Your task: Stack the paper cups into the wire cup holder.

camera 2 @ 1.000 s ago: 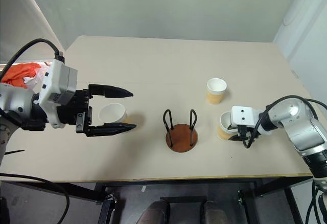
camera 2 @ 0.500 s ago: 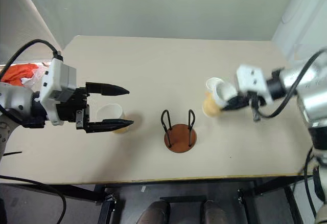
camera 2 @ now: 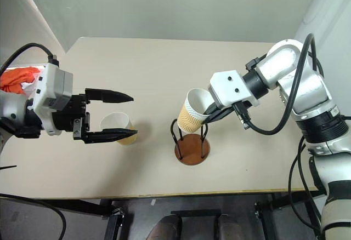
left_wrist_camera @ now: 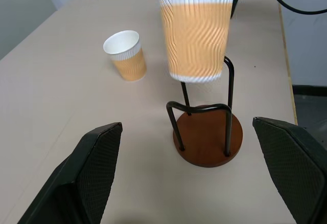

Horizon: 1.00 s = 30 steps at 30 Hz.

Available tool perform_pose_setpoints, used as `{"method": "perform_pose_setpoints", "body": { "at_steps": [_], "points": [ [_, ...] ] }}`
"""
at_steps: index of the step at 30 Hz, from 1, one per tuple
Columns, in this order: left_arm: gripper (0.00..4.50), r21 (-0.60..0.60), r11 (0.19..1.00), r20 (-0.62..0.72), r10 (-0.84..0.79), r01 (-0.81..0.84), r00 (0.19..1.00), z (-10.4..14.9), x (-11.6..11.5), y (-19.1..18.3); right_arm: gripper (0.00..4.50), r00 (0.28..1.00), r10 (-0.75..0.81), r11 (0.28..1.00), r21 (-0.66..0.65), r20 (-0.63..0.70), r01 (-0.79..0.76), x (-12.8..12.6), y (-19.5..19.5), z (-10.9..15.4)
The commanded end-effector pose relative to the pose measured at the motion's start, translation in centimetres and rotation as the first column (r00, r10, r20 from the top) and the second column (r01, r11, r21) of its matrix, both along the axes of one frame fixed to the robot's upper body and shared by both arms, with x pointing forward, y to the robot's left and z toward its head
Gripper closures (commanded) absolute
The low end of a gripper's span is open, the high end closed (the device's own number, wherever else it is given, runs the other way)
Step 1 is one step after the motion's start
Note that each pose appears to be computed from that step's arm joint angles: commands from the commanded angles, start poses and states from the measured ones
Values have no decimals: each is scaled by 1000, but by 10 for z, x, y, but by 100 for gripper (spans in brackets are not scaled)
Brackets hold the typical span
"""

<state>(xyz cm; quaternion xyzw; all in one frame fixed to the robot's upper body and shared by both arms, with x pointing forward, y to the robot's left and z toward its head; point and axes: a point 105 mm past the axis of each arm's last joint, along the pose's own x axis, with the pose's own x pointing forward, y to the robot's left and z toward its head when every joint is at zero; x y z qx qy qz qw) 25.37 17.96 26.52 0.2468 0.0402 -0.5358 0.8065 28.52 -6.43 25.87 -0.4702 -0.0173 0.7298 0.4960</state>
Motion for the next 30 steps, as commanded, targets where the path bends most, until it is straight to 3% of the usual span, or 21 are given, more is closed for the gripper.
{"method": "perform_pose_setpoints", "body": {
  "at_steps": [1, 4, 7, 13, 18, 24, 30],
  "points": [
    [0, 9, 1000, 50, -3, 3, 999, 10, -7, -2, 447, 999, 7, 999, -38, 48, -6, 3, -1, -5],
    [0, 9, 1000, 49, 1, -1, 999, 10, -8, -2, 447, 999, 10, 998, -58, 48, -7, 5, -2, -10],
    [0, 9, 1000, 49, 5, -5, 999, 10, -9, -2, 383, 999, 13, 997, -73, 50, -10, 5, -1, -13],
    [0, 27, 998, 64, 47, -49, 997, 8, 0, 3, 178, 999, 8, 998, -55, 52, -5, 6, 1, -10],
    [0, 56, 988, 143, 137, -146, 980, 7, 22, 6, 7, 996, -75, 996, 60, 47, 72, 18, 3, 6],
    [0, 28, 936, 320, 324, -351, 890, 19, 71, 18, 2, 917, -395, 899, 228, 56, 373, 80, -20, 27],
    [0, -6, 948, 329, 302, -318, 895, 17, 84, -3, 2, 752, -658, 721, 261, -34, 642, 136, -62, 8]
  ]
}}
